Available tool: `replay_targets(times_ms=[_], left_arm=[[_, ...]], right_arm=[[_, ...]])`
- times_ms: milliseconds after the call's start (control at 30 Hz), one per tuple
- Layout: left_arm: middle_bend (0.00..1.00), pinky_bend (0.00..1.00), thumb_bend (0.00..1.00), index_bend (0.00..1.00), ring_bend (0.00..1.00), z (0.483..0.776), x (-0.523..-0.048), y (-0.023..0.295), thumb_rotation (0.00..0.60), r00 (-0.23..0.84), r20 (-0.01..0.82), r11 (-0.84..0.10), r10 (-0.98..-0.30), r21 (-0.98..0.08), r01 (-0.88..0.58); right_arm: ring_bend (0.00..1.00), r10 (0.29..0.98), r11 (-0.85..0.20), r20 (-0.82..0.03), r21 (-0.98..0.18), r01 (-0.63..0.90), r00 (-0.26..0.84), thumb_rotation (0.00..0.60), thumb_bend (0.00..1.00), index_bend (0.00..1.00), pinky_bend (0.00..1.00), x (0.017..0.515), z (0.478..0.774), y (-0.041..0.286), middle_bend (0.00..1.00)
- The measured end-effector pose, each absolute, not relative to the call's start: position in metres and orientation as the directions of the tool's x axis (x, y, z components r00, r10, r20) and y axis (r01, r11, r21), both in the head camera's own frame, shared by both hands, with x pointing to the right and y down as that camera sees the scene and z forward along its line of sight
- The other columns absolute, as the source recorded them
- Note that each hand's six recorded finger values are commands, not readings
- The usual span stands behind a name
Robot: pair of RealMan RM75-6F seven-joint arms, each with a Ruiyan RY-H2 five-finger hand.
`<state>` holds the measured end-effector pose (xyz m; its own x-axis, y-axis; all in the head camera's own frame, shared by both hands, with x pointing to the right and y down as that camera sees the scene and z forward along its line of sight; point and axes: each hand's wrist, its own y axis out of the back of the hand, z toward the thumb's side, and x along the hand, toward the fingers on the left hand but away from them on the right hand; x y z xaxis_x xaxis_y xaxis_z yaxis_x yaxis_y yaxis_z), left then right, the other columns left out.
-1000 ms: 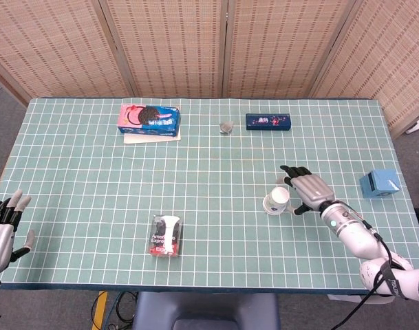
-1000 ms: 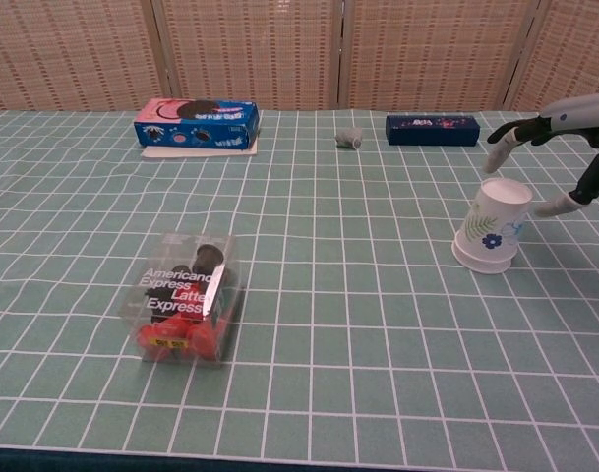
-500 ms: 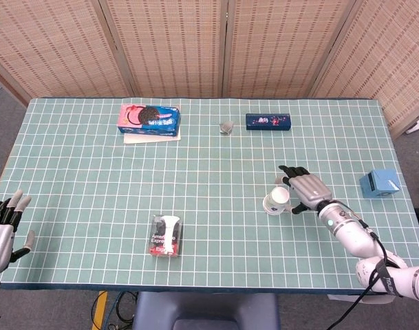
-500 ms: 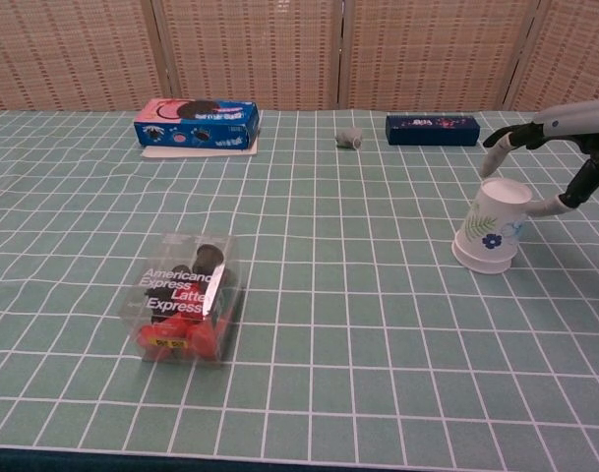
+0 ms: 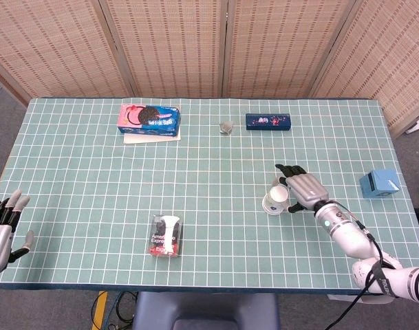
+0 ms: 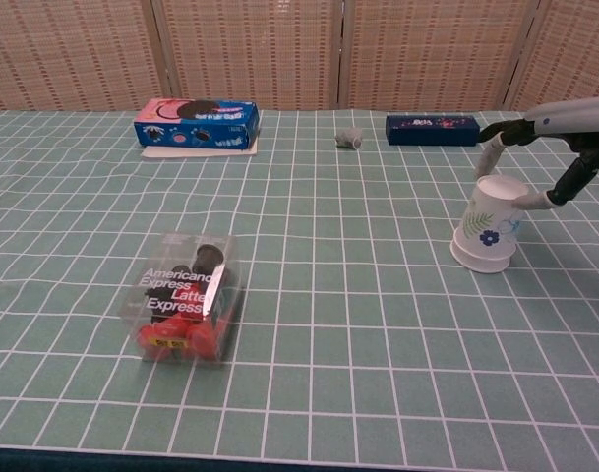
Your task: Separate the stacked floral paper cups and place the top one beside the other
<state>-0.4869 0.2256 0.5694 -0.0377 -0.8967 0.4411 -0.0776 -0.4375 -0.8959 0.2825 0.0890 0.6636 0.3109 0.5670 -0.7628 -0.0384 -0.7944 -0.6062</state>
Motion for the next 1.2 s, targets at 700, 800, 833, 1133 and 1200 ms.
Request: replay_targets(times_ms=[700,800,833,1133,1200], left_arm=[[0.0,0.0,0.5,0.0,0.0,0.573,-0.485,0.226,0.6,-0.033,0.448,-0.445,-0.893,-0.893,-0.069],[0.0,0.0,0.5,0.0,0.0,0.574,-0.484,0.226,0.6,-0.033,0.452,-0.45,-0.891,-0.891,-0.065],[0.0,0.0,0.5,0.0,0.0,0.575,-0.484,0.226,0.6,-0.034,0.454,-0.451,-0.891,-0.89,-0.062],[0.0,0.0,0.5,0.0,0.0,0.582,-0.483,0.225,0.6,-0.038,0.47,-0.468,-0.882,-0.882,-0.044],[0.0,0.0,0.49,0.0,0.0,0.583,-0.483,0.225,0.6,-0.039,0.472,-0.471,-0.88,-0.881,-0.04]], right_arm=[[0.0,0.636,-0.736,-0.688,-0.676,0.008,0.348,0.6,0.45,0.4,0.0,0.275,0.617,0.083,0.0],[0.0,0.648,-0.726,-0.678,-0.688,0.01,0.347,0.6,0.45,0.4,0.0,0.277,0.607,0.083,0.0],[0.0,0.652,-0.722,-0.675,-0.692,0.012,0.345,0.6,0.45,0.4,0.0,0.279,0.604,0.082,0.0],[0.0,0.682,-0.701,-0.647,-0.711,0.052,0.342,0.6,0.45,0.4,0.0,0.29,0.584,0.079,0.0],[0.0,0.687,-0.697,-0.641,-0.715,0.057,0.342,0.6,0.45,0.4,0.0,0.294,0.579,0.079,0.0]])
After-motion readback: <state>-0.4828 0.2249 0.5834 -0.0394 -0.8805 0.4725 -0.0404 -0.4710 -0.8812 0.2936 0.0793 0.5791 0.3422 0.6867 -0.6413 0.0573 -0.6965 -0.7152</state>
